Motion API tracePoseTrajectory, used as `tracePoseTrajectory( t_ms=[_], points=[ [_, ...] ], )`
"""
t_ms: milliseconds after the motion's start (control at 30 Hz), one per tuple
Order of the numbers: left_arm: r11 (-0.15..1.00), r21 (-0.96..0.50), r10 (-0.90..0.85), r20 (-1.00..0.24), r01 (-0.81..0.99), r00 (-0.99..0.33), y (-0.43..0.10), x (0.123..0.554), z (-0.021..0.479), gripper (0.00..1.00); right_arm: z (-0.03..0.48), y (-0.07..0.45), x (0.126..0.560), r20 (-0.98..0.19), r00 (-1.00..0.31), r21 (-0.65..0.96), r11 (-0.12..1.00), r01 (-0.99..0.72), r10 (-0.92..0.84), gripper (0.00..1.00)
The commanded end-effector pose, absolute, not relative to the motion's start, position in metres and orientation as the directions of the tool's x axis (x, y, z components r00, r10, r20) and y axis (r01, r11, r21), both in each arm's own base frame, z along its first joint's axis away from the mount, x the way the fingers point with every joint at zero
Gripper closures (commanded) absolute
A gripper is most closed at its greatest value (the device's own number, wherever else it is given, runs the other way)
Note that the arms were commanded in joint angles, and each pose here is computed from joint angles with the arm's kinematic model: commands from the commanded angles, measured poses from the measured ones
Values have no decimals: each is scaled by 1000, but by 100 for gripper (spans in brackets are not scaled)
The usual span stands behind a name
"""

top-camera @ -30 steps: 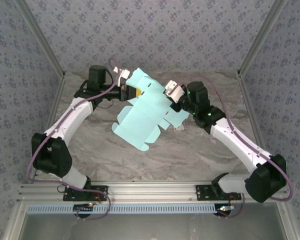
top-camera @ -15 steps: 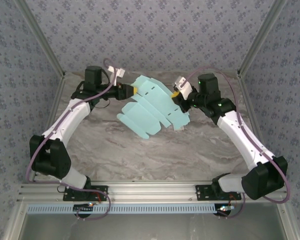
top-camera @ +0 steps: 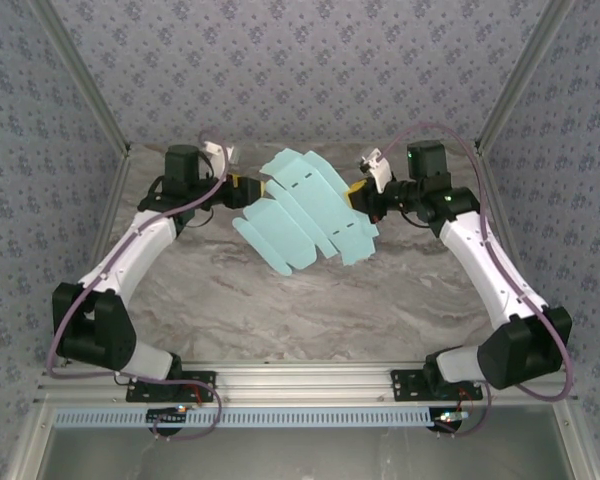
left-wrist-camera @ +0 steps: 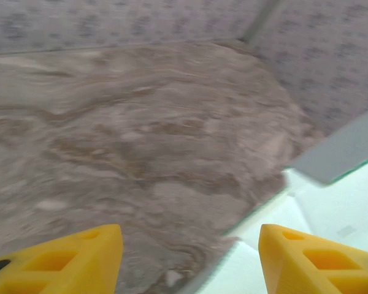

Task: Fold the paper box

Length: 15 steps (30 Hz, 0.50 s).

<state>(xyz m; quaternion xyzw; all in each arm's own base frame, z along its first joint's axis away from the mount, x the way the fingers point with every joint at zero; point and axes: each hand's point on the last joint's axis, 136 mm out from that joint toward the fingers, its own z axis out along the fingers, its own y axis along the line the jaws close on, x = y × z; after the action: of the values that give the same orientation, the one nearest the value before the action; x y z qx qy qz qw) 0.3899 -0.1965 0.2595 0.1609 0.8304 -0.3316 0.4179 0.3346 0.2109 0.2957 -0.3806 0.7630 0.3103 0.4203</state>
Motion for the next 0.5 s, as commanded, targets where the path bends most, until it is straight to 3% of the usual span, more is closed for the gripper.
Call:
tracePoseTrajectory(
  t_ms=[0,233,467],
  points=[
    [874,-326,-95,-842,361,-532,-158,395,273,40,290,220,328,-808,-535,374,486,-790,-246,100],
    [917,-257,-73,-861,306,-503,-153,353,265,40,248,228,338,-657,-721,567,485,-666,-221,100],
    [778,-351,-6,-834,522,-552,-215,308,233,39,196,228,353,-522,-806,577,580,-575,-279,100]
  ],
)
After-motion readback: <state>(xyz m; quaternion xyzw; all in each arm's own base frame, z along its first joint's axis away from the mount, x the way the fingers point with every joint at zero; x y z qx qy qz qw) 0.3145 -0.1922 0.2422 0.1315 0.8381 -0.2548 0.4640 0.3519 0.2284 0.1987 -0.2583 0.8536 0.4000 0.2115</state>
